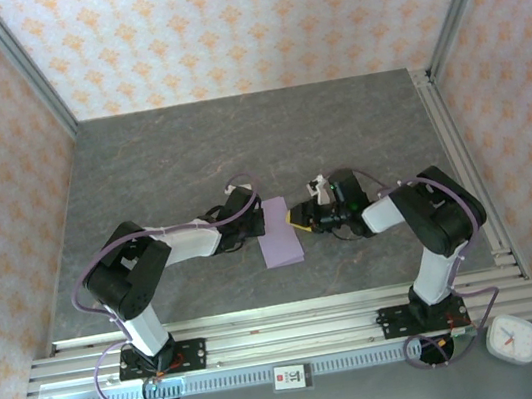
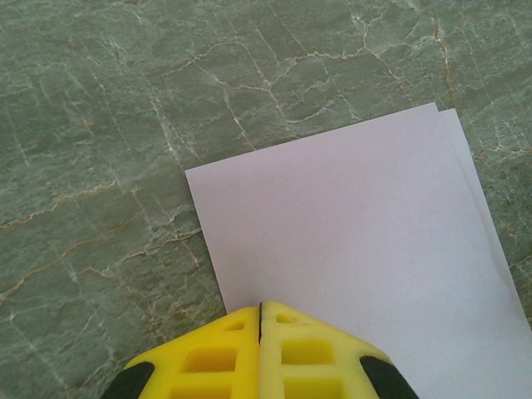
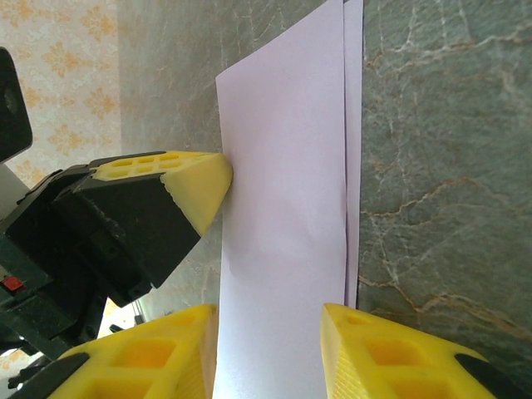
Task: Fold a paper plane with a square sheet of paper (pick it up from the middle)
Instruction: Fold the triangle a second time at the center of the table.
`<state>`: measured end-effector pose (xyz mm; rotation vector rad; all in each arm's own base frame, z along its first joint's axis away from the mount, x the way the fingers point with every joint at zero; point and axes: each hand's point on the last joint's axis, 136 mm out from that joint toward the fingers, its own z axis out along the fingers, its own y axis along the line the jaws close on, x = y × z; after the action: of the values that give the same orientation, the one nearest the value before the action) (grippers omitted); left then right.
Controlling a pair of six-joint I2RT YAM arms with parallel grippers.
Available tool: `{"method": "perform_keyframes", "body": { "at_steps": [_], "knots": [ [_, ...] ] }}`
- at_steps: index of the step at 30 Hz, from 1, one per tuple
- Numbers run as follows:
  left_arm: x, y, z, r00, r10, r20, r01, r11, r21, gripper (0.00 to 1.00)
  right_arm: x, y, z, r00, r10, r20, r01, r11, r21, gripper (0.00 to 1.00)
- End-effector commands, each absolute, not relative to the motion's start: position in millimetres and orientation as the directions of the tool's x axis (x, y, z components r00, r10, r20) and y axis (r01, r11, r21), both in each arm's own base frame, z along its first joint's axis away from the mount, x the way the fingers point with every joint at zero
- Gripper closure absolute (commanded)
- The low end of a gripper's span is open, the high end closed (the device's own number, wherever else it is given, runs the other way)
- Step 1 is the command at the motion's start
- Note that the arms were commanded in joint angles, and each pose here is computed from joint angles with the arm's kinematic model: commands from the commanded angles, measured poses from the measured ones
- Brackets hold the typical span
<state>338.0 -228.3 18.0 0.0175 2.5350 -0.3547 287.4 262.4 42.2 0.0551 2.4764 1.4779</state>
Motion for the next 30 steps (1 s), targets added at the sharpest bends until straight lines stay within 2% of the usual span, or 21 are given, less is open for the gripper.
{"method": "perform_keyframes", "body": {
  "at_steps": [1,8,15,30],
  "knots": [
    [309.7,-209.7,-9.7,-0.897,-0.013,-0.441,0.078,0.979,-0.188,1.0,283.5,258.8,41.6,-0.963,0.179,-0.203,-0.093,0.488,0.868,0.63],
    [309.7,-211.5,-10.2,-0.899,-0.014,-0.439,0.081,0.977,-0.195,1.0,279.2,239.6,57.9,-0.938,0.239,-0.251,-0.078,0.559,0.825,0.61],
    [310.0,-211.5,-10.6,-0.898,-0.014,-0.44,0.081,0.977,-0.196,1.0,257.7,215.4,45.1,-0.94,0.27,-0.209,0.017,0.647,0.762,0.6],
    [310.3,-213.1,-14.4,-0.901,-0.012,-0.435,0.083,0.977,-0.198,1.0,220.9,240.0,31.4,-0.975,0.176,-0.135,0.011,0.647,0.762,0.6]
  ]
}}
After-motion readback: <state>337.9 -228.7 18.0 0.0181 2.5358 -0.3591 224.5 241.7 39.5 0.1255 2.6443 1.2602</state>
